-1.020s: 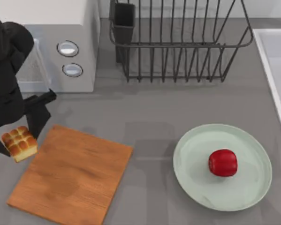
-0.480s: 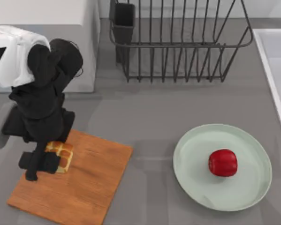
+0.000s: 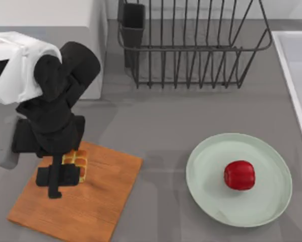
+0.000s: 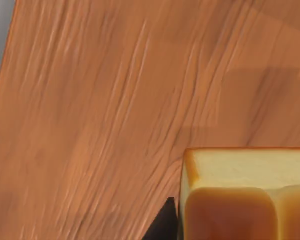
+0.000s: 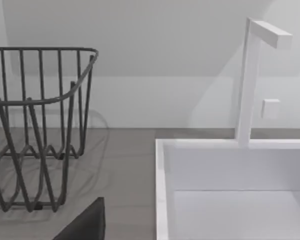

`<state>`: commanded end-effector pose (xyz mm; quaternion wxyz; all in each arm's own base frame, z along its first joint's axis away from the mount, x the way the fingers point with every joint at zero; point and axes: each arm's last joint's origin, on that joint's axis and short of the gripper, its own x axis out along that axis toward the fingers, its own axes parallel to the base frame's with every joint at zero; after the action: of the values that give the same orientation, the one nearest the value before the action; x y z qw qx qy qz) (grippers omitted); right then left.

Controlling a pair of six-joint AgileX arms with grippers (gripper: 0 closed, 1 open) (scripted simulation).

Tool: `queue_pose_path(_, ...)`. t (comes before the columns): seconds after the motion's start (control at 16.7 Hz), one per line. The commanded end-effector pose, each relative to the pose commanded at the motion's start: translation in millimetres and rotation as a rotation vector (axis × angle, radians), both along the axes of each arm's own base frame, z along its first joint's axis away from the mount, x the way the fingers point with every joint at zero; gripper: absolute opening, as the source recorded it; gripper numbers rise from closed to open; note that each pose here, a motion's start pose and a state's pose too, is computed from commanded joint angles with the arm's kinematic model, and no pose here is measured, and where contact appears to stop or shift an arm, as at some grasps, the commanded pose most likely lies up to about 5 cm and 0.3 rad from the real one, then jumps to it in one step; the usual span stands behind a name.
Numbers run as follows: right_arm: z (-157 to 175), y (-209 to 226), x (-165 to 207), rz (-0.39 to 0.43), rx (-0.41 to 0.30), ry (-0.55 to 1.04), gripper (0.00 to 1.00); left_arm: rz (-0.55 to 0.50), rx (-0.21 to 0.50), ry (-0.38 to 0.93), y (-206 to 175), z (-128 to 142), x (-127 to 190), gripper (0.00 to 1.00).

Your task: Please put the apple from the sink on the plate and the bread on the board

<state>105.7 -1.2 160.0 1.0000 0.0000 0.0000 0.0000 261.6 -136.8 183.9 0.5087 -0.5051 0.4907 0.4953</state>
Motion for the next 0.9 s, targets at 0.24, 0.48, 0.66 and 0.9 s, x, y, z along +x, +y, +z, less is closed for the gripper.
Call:
queue_pose_path(0.24,0.0,0.0,0.0,0.0,0.0,0.0,1.0,0.002,0.001,0.003,0.9,-0.6,1.2,0.0)
queue_pose_path(0.48,0.0,0.0,0.0,0.0,0.0,0.0,1.0,0.001,-0.001,0.0,0.3,-9.3,1.8,0.0)
queue_pose_path(0.66,0.0,0.0,0.0,0.0,0.0,0.0,1.0,0.002,0.0,0.001,0.1,-17.0,2.0,0.0)
queue_pose_path(0.9,0.0,0.0,0.0,0.0,0.0,0.0,1.0,0.001,0.001,0.002,-0.2,-27.4,1.6,0.0)
